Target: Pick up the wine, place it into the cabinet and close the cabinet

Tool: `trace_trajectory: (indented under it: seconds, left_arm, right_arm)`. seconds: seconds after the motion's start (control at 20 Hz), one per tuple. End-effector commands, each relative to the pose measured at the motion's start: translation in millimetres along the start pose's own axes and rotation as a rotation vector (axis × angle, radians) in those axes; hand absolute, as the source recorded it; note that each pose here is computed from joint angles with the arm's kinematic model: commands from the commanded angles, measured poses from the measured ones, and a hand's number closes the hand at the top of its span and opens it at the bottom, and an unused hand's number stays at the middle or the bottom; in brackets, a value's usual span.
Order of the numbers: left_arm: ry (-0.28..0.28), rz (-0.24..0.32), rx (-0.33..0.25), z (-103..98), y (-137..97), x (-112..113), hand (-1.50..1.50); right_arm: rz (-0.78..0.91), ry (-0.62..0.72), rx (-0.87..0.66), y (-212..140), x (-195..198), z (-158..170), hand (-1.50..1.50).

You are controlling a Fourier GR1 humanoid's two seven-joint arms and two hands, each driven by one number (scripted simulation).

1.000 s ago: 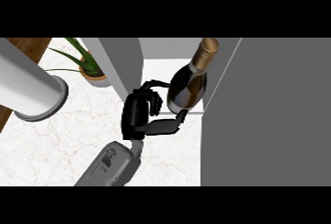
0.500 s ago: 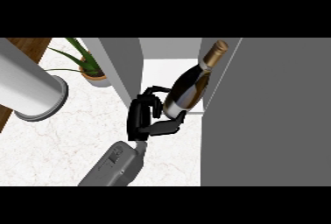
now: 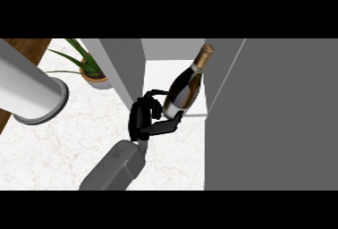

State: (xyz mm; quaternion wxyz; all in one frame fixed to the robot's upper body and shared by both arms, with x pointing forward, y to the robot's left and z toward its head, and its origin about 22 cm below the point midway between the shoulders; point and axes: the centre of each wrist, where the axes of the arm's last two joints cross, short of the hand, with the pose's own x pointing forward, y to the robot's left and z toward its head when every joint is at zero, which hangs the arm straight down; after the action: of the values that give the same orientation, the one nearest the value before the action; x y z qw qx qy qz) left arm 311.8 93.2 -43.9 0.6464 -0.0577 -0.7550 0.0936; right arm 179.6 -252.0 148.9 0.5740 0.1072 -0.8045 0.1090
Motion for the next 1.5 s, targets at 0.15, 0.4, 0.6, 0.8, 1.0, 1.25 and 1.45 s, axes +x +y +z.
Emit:
trace_trajectory:
  seconds: [0.15,0.4,0.6,0.8,1.0,1.25,1.45]
  left_arm:
    - [0.024,0.089,0.015,-10,1,-12,1.50]
    - [0.023,0.101,-0.009,-25,6,-15,1.50]
    - [0.032,0.090,-0.004,-40,-5,-6,1.50]
    - [0.032,0.102,-0.015,-46,-4,-3,1.50]
    - [0.026,0.114,0.007,-46,-2,-7,1.50]
    - [0.043,0.107,-0.008,-74,-9,11,1.50]
    - [0.042,0.084,0.023,-91,-13,23,1.50]
  right_arm:
    - [0.010,0.005,0.010,-11,13,5,-1.50]
    - [-0.020,-0.016,0.007,10,1,4,-1.50]
    - [-0.013,0.008,0.014,0,-11,5,-1.50]
    - [-0.020,0.002,0.004,-14,-11,6,-1.50]
    - [-0.018,0.002,0.023,8,3,9,-1.50]
    - [-0.017,-0.006,0.015,4,-15,0,-1.50]
    - [-0.021,-0.006,0.025,-7,-7,-8,-1.50]
